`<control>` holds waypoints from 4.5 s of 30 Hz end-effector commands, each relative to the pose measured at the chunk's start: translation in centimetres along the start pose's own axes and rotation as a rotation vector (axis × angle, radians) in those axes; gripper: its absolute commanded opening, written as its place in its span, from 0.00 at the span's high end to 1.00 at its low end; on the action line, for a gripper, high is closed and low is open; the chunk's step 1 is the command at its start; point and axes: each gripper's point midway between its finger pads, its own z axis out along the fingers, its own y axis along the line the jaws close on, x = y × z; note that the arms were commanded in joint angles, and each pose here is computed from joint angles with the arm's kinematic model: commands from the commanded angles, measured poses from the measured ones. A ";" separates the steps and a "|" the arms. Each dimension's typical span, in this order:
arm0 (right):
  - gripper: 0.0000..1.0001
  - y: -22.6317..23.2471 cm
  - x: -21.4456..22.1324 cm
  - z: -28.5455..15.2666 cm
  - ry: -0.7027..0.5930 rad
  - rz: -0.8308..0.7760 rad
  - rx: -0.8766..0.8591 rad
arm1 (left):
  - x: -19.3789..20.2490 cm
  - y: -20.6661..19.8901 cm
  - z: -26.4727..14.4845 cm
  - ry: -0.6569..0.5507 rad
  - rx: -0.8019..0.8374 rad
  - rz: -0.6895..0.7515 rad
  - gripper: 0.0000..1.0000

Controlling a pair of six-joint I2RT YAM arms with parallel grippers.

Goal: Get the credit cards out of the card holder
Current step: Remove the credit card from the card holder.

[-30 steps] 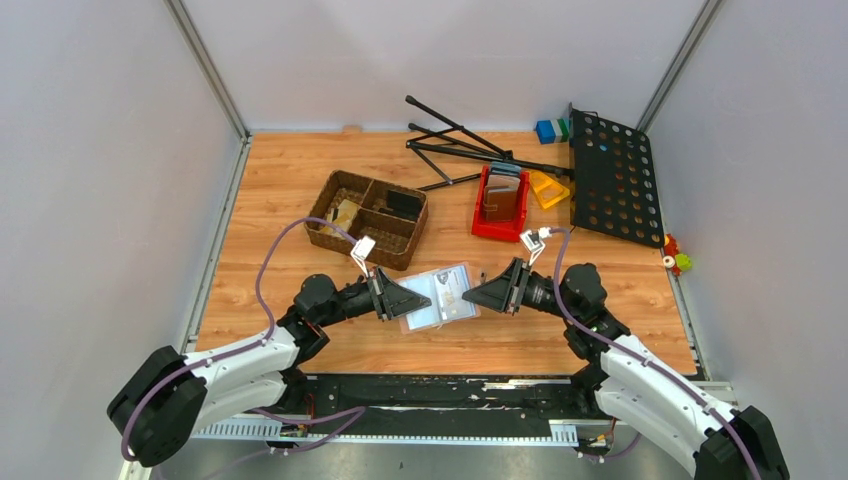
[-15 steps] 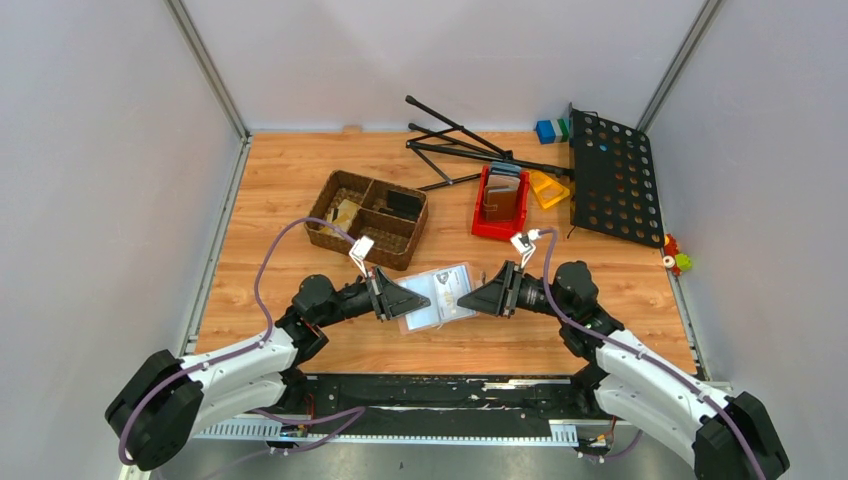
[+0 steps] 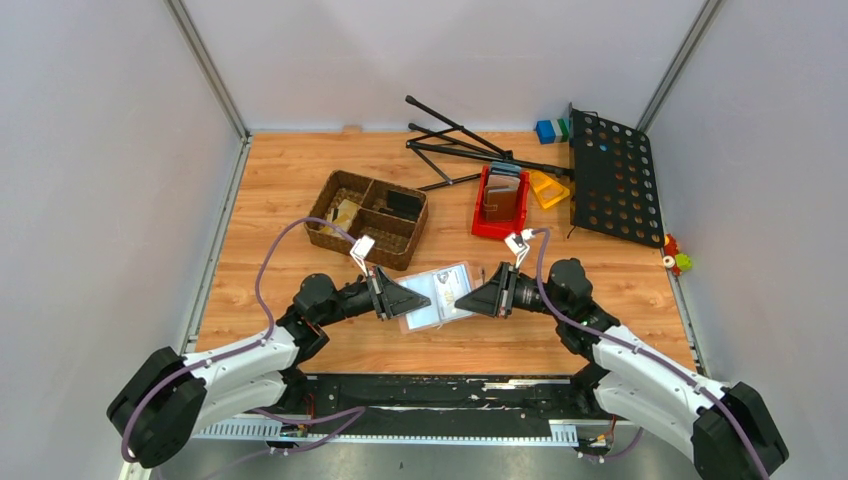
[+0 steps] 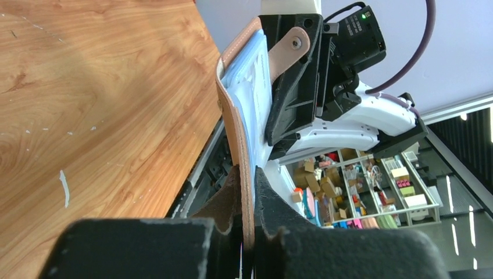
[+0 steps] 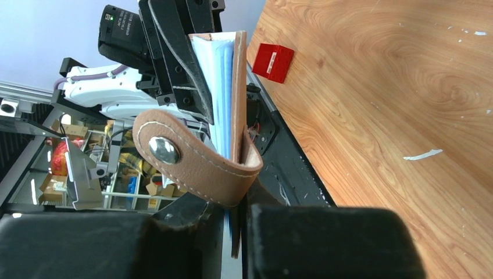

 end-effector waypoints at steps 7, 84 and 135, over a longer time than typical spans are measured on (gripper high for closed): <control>1.00 0.5 -1.5 -0.2 -0.069 -0.043 0.043 | -1.7 2.7 -1.3 -0.034 -0.270 0.110 0.65; 1.00 2.6 -1.7 -0.8 -0.138 -0.048 -0.092 | 0.2 0.8 2.8 0.071 -0.235 -0.099 0.69; 0.99 4.6 -1.3 -0.7 -0.096 -0.035 -0.223 | -0.6 -3.3 4.0 0.049 0.064 -0.158 0.98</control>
